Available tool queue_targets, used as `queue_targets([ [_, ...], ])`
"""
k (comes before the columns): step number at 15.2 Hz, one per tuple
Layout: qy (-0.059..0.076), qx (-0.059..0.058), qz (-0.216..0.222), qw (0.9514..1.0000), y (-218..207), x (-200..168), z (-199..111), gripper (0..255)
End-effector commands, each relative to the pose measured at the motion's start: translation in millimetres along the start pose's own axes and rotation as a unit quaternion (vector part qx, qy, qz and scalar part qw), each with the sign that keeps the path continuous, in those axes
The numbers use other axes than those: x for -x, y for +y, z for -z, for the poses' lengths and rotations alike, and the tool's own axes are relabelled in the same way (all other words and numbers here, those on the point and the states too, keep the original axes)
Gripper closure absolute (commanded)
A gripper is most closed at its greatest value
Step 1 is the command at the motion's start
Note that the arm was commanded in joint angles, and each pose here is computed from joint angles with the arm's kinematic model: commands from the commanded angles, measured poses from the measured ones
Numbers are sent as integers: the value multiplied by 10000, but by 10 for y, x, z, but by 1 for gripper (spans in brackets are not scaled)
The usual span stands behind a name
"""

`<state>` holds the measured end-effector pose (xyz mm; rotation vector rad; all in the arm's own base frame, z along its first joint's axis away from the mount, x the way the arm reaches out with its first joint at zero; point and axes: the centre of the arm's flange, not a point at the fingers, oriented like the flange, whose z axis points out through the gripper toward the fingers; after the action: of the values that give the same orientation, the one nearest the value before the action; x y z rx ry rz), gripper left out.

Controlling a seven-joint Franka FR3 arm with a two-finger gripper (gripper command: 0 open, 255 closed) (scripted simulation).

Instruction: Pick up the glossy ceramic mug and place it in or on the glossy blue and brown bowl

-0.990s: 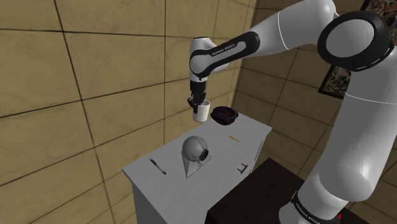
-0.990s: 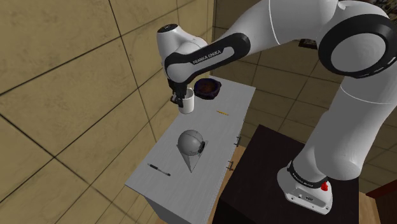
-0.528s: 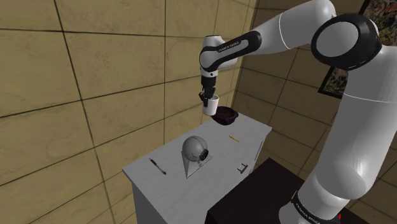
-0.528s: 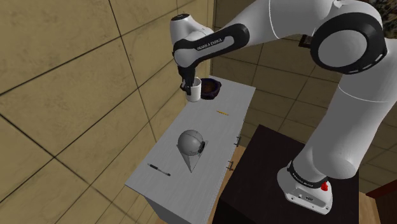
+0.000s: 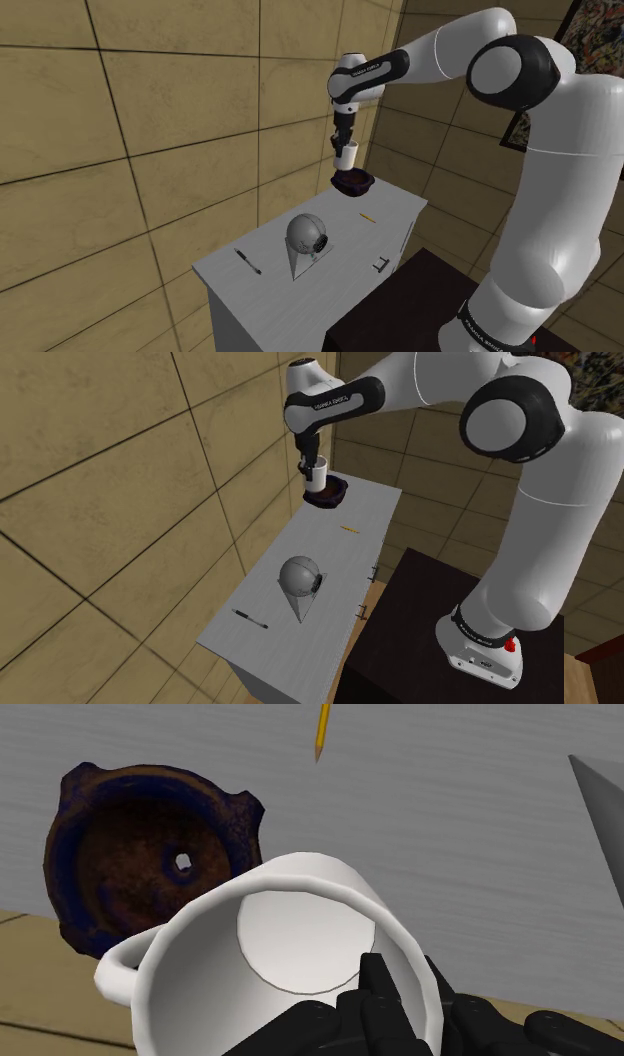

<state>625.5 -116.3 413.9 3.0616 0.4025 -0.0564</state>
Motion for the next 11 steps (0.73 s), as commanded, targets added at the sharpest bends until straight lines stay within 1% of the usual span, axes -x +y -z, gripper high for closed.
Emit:
queue_targets([
  [1,1,1,6,10000,277,10,-17,255],
  [10,1,1,6,10000,1488,82,2,255],
  [11,1,1,6,10000,1485,80,-50,255],
])
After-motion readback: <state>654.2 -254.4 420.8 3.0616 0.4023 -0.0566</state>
